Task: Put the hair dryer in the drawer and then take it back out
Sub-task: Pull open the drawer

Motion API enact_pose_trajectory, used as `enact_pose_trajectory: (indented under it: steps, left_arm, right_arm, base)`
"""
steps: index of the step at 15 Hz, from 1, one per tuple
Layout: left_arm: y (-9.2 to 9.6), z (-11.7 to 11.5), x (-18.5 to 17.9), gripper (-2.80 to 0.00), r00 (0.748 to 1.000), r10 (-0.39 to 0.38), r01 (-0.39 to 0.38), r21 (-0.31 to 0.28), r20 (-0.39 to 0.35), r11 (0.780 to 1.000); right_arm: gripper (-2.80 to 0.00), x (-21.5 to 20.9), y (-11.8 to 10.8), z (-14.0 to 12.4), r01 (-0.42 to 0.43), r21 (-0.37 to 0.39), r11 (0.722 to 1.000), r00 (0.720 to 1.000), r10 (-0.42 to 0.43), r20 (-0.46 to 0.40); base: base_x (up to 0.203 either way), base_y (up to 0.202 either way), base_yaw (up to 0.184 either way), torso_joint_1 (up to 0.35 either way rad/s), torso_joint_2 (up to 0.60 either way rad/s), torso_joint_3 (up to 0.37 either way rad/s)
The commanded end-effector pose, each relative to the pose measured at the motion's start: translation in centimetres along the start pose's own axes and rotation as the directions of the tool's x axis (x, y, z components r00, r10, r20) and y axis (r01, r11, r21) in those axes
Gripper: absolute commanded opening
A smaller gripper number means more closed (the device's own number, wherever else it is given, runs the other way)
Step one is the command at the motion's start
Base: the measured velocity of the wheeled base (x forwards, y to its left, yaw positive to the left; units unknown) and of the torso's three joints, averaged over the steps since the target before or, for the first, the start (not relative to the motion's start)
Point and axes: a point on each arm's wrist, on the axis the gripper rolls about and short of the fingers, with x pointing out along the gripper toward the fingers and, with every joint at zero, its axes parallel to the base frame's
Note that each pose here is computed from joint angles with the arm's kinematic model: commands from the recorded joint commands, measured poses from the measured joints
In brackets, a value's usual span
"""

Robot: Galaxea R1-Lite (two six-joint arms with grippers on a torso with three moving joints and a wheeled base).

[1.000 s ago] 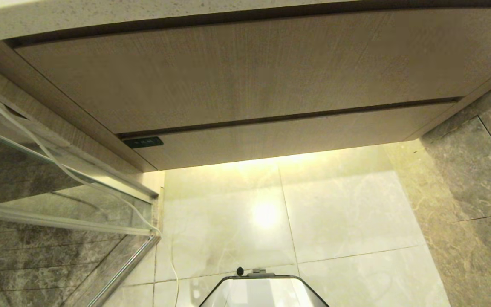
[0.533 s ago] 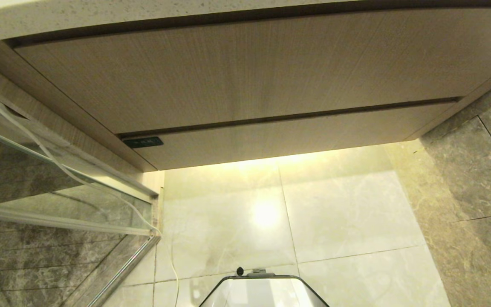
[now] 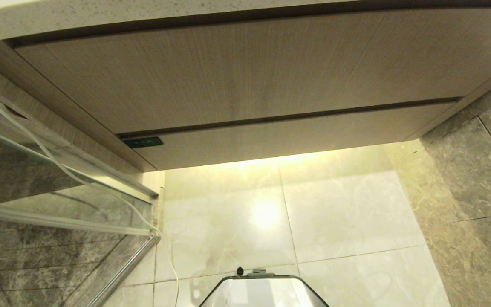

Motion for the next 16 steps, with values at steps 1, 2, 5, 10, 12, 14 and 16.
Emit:
enact_pose_trajectory:
  steps: [1,2,5,10,12,14,16]
  left_arm:
    - [0.0,0.0,0.0,-2.8,1.0,0.001,-0.001,-0.001,-0.001,1.0]
    - [0.0,0.0,0.0,-2.8,1.0,0.001,-0.001,-0.001,-0.001,1.0]
    - [0.0,0.0,0.0,-2.8,1.0,0.001,-0.001,-0.001,-0.001,1.0]
    - [0.0,0.0,0.0,-2.8,1.0,0.001,-0.001,-0.001,-0.001,1.0]
    - [0.0,0.0,0.0,-2.8,1.0,0.001,-0.001,-0.001,-0.001,1.0]
    - [0.0,0.0,0.0,-2.8,1.0,0.001,-0.001,-0.001,-0.001,1.0]
    - [0.0,0.0,0.0,-2.8,1.0,0.001,-0.001,-0.001,-0.001,1.0]
  right_arm:
    - [-2.8,-1.7,-0.2,3.6,0.006,-0.005,1.0,0.993,-0.006,0.12]
    - [-2.8,-3.1,-0.4,6.8,0.011,-0.005,1.0,0.985,-0.01,0.173]
    - [-2.8,-5.2,-0.7,12.7,0.011,0.0,1.0,0.99,-0.011,0.14]
    - [-2.8,-5.0,-0.7,12.9,0.008,0.003,1.0,0.995,-0.009,0.096]
    - [-2.8,-5.0,-0.7,12.9,0.007,0.003,1.0,0.995,-0.008,0.096]
    - [0.0,-4.6,-0.7,15.2,-0.049,-0.008,0.999,0.993,0.05,0.105]
    - [0.0,-1.0,-0.9,18.6,-0.108,-0.012,0.994,0.994,0.108,0.024]
  base:
    - [0.0,0.0,0.0,0.0,0.0,0.0]
    - [0.0,0.0,0.0,0.0,0.0,0.0]
    - [0.0,0.0,0.0,0.0,0.0,0.0]
    - [0.0,0.0,0.0,0.0,0.0,0.0]
    - [0.0,0.0,0.0,0.0,0.0,0.0]
    - [0.0,0.0,0.0,0.0,0.0,0.0]
    - [0.0,0.0,0.0,0.0,0.0,0.0]
